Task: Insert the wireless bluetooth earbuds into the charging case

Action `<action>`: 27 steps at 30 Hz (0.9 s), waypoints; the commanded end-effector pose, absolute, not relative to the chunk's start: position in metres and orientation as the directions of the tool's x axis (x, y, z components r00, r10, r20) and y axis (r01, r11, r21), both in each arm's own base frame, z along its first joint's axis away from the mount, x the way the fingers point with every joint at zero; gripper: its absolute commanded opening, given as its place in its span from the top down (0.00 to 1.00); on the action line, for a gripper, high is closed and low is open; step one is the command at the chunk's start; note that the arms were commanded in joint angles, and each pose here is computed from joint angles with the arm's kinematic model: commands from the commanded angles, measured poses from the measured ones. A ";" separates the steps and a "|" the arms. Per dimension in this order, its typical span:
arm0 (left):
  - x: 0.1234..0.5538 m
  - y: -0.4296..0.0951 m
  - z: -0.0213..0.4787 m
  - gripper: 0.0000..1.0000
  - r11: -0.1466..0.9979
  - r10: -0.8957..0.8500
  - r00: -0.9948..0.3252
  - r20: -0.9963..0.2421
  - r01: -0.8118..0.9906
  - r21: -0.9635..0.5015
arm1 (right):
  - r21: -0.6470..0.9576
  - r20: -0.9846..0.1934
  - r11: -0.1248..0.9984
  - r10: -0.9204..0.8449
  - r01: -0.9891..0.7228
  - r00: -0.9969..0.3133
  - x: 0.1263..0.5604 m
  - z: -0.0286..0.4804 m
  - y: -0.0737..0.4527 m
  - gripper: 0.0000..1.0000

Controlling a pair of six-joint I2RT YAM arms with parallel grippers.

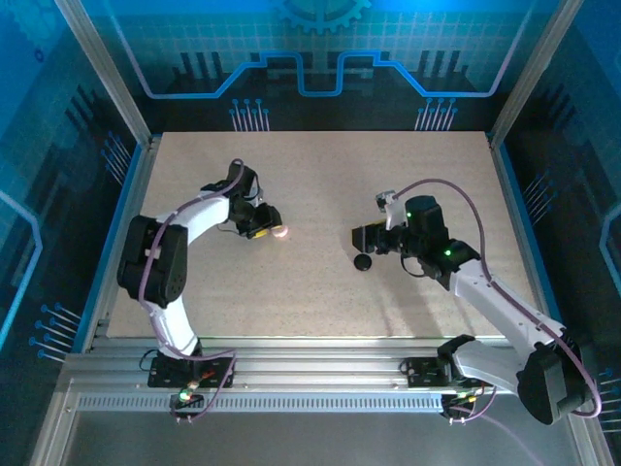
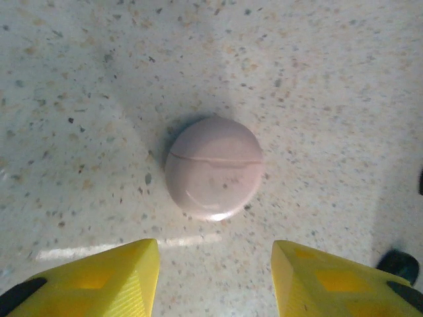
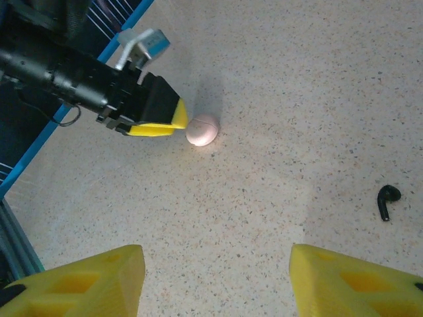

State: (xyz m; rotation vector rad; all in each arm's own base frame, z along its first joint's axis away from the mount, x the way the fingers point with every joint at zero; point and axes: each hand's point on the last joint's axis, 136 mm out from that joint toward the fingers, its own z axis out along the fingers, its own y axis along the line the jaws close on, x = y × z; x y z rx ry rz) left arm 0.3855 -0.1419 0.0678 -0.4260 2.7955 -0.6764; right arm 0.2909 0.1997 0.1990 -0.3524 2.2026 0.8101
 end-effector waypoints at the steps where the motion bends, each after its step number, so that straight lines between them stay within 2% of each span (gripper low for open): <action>1: 0.371 -0.133 0.088 0.51 0.864 -0.331 -0.920 -0.210 -0.206 -0.460 | 0.440 -0.662 0.798 -0.020 -0.411 -0.749 0.284 0.195 0.195 0.38; 4: 0.355 -0.130 0.097 0.51 0.895 -0.299 -0.916 -0.268 -0.171 -0.412 | 0.413 -0.599 0.843 -0.034 -0.345 -0.800 0.284 0.189 0.185 0.38; 8: 0.333 -0.127 0.099 0.51 0.956 -0.196 -0.919 -0.343 -0.100 -0.277 | 0.384 -0.495 0.887 -0.035 -0.255 -0.868 0.278 0.180 0.174 0.37; 15: 0.305 -0.131 0.084 0.51 0.981 -0.120 -0.930 -0.346 -0.058 -0.185 | 0.297 -0.342 0.946 -0.022 -0.130 -0.939 0.271 0.159 0.157 0.38; 21: 0.294 -0.128 0.071 0.51 0.979 -0.136 -0.932 -0.337 -0.074 -0.192 | 0.198 -0.210 0.977 -0.031 -0.073 -0.977 0.273 0.131 0.149 0.37; 27: 0.283 -0.131 0.065 0.51 0.964 -0.182 -0.928 -0.324 -0.103 -0.246 | 0.096 -0.109 0.984 -0.140 -0.150 -0.984 0.278 0.105 0.155 0.34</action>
